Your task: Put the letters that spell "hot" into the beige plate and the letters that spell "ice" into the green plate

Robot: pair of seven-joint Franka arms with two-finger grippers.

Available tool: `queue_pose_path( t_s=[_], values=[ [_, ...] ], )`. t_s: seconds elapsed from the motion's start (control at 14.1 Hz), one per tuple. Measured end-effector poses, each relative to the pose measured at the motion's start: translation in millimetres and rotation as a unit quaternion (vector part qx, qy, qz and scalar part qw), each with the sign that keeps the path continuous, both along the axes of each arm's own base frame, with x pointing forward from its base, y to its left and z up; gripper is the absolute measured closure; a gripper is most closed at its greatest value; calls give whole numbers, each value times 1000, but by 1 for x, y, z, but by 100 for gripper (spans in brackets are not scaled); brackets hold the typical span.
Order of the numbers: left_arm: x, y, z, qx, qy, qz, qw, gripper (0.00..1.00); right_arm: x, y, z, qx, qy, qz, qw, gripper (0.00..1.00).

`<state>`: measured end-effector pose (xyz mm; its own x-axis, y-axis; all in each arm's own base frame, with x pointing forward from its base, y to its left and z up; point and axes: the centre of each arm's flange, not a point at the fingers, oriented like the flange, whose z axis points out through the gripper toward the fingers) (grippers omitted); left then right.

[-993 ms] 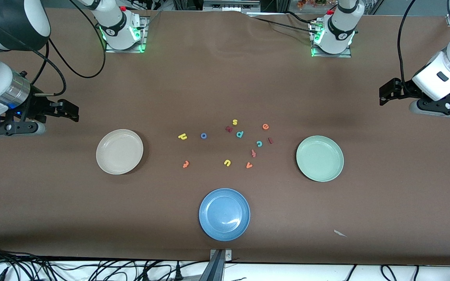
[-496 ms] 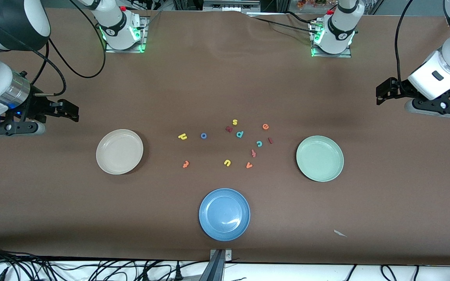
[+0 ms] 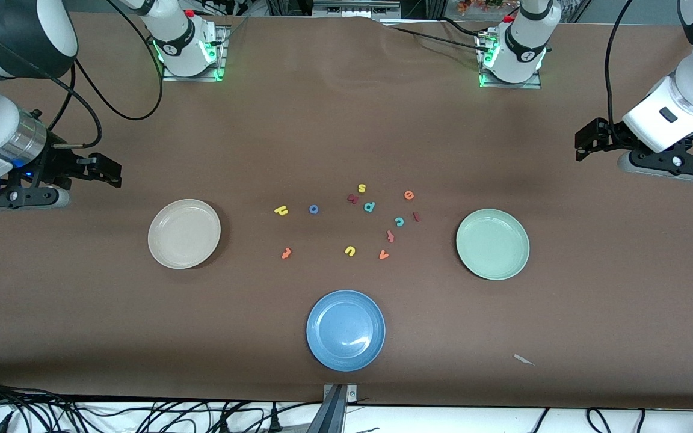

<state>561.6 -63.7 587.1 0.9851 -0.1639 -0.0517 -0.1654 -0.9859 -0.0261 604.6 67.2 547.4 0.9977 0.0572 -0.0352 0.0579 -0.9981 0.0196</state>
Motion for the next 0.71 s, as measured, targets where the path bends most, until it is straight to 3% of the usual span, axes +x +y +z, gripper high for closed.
queue_pose_path(
  t_s=[0.71],
  values=[
    [0,-3,1,0,-1,-3,1000,0,0,0,0,0,0,0,1000,0]
  ],
)
